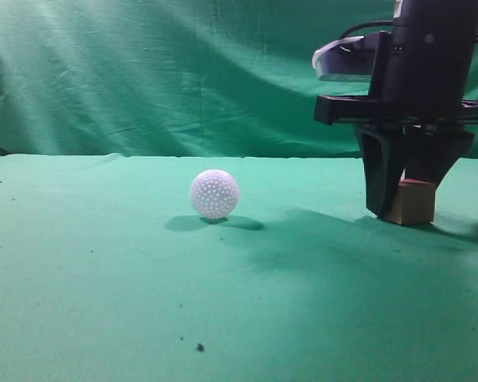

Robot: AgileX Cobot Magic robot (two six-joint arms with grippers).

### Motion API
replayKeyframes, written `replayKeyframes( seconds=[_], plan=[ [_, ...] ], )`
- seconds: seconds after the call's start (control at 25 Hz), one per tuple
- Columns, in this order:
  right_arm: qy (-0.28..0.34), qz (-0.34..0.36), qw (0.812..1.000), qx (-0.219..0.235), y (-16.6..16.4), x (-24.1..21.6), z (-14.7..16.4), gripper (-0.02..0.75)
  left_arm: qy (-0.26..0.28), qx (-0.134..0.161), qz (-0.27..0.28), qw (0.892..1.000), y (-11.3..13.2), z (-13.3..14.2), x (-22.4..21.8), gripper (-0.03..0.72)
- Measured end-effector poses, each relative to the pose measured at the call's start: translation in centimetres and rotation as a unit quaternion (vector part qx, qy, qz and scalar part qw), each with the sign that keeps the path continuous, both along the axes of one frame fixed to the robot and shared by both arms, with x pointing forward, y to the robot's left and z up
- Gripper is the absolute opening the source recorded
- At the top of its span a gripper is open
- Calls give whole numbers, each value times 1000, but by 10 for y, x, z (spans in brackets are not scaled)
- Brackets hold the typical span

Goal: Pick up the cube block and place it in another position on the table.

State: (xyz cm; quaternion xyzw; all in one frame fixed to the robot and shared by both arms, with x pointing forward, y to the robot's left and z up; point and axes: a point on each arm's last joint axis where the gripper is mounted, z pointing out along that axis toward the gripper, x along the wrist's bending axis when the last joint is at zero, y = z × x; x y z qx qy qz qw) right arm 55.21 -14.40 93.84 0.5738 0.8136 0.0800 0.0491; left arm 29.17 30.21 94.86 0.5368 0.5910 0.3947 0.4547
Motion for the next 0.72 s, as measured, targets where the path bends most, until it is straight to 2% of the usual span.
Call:
replayKeyframes(
  seconds=[0.2,0.32,0.4,0.56,0.72],
  plan=[
    [-47,-9,999,19,3,23,36,226,0,0,0,1000,0,0,0,262],
    [-99,-30,994,37,-10,49,66,226,0,0,0,1000,0,0,0,262],
    [-120,-50,991,39,-23,68,75,226,0,0,0,1000,0,0,0,262],
    [-118,-77,989,31,-40,99,59,226,0,0,0,1000,0,0,0,262],
    [-91,-69,993,25,-38,114,27,226,0,0,0,1000,0,0,0,262]
  ],
)
